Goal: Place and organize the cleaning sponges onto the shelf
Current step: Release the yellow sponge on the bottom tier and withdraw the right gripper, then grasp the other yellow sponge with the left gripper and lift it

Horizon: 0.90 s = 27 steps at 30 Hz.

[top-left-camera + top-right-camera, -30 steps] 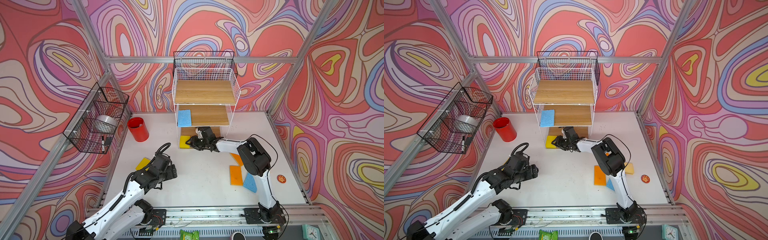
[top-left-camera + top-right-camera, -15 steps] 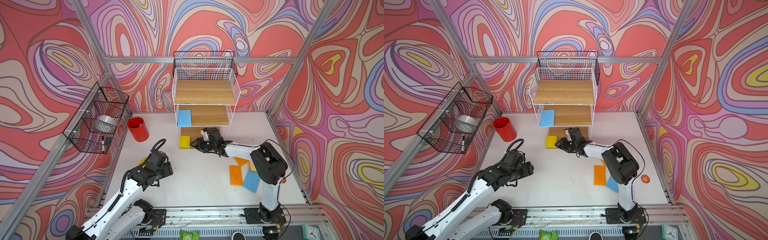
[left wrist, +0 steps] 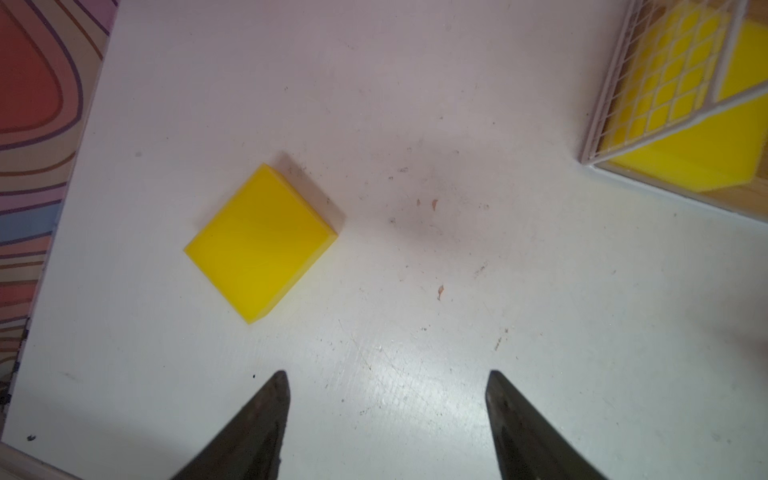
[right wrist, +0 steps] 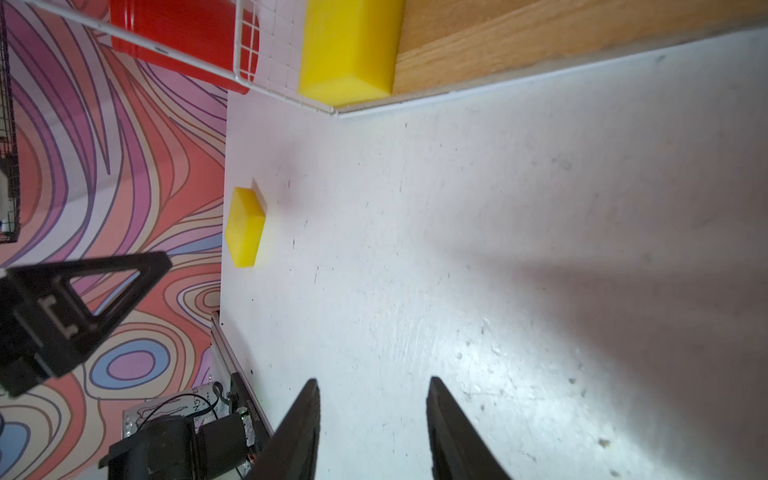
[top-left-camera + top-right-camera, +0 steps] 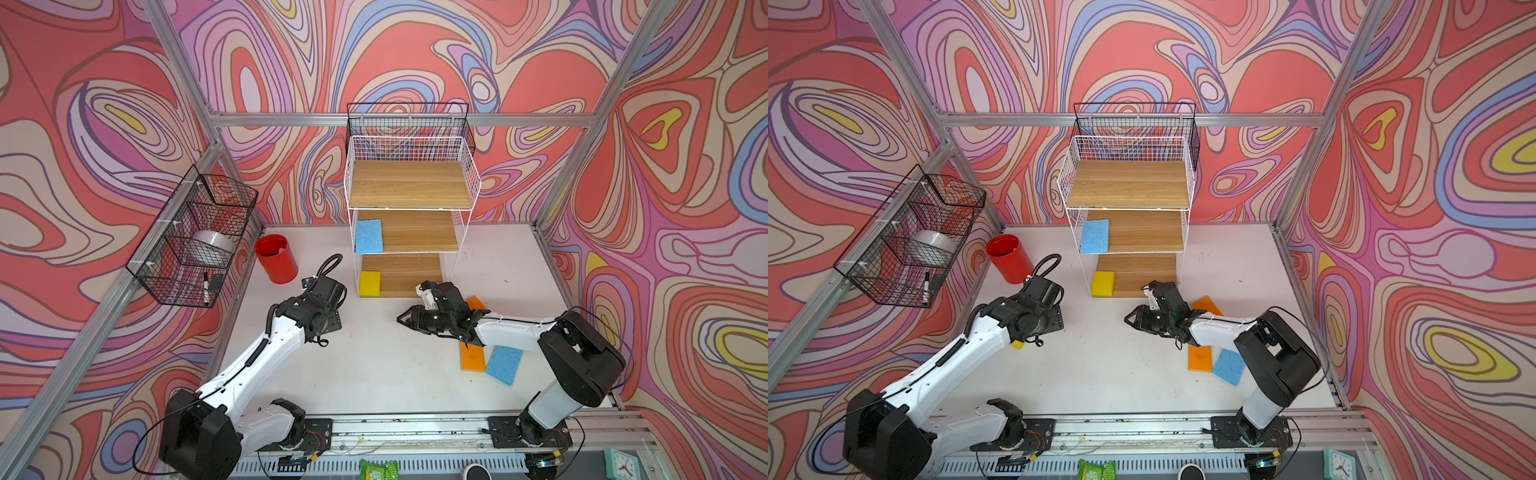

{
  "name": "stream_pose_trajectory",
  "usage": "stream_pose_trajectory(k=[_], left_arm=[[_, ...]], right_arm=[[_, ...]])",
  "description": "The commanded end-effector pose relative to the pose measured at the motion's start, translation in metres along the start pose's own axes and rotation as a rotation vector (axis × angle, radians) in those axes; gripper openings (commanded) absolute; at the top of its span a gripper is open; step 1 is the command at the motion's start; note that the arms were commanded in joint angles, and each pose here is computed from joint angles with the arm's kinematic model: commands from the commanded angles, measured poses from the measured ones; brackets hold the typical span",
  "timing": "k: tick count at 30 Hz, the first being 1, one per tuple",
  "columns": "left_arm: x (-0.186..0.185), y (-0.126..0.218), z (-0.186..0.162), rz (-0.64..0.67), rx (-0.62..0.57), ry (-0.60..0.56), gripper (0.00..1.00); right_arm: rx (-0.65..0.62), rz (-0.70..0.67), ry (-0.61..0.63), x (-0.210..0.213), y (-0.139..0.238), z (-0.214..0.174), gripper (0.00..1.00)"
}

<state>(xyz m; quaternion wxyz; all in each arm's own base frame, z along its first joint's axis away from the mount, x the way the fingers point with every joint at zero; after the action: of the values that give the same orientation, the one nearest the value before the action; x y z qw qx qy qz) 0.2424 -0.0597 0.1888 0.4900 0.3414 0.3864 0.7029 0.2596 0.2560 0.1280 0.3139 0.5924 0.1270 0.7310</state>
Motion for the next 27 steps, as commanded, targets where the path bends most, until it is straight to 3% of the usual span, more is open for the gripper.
stream_pose_trajectory(k=[1, 8, 18, 27], left_arm=[[0.010, -0.013, 0.009, 0.082, 0.050, -0.055, 0.79], [0.019, -0.046, 0.024, 0.136, 0.156, -0.069, 0.77], [0.022, -0.081, 0.016, 0.244, 0.252, -0.142, 0.74], [0.026, -0.106, 0.015, 0.289, 0.302, -0.137, 0.67]], right_arm=[[0.004, 0.055, 0.051, 0.002, 0.006, -0.006, 0.44], [0.027, 0.125, 0.020, -0.009, 0.003, -0.016, 0.46], [-0.007, 0.208, 0.088, 0.008, 0.024, -0.018, 0.64], [-0.045, 0.196, 0.129, 0.015, 0.038, -0.017, 0.65]])
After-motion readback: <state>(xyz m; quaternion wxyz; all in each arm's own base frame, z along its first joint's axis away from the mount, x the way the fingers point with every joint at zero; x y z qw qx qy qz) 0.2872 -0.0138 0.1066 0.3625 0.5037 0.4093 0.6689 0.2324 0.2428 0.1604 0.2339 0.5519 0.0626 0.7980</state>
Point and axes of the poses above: each gripper's point midway between its finger pads, its own y axis back along the fingers, its own x axis along the line the jaws close on, z = x × y, the point moved 7 cm from there along y, back along the fingers, and after that the axes turned 4 degrees about -y, right-handed, at the moved point
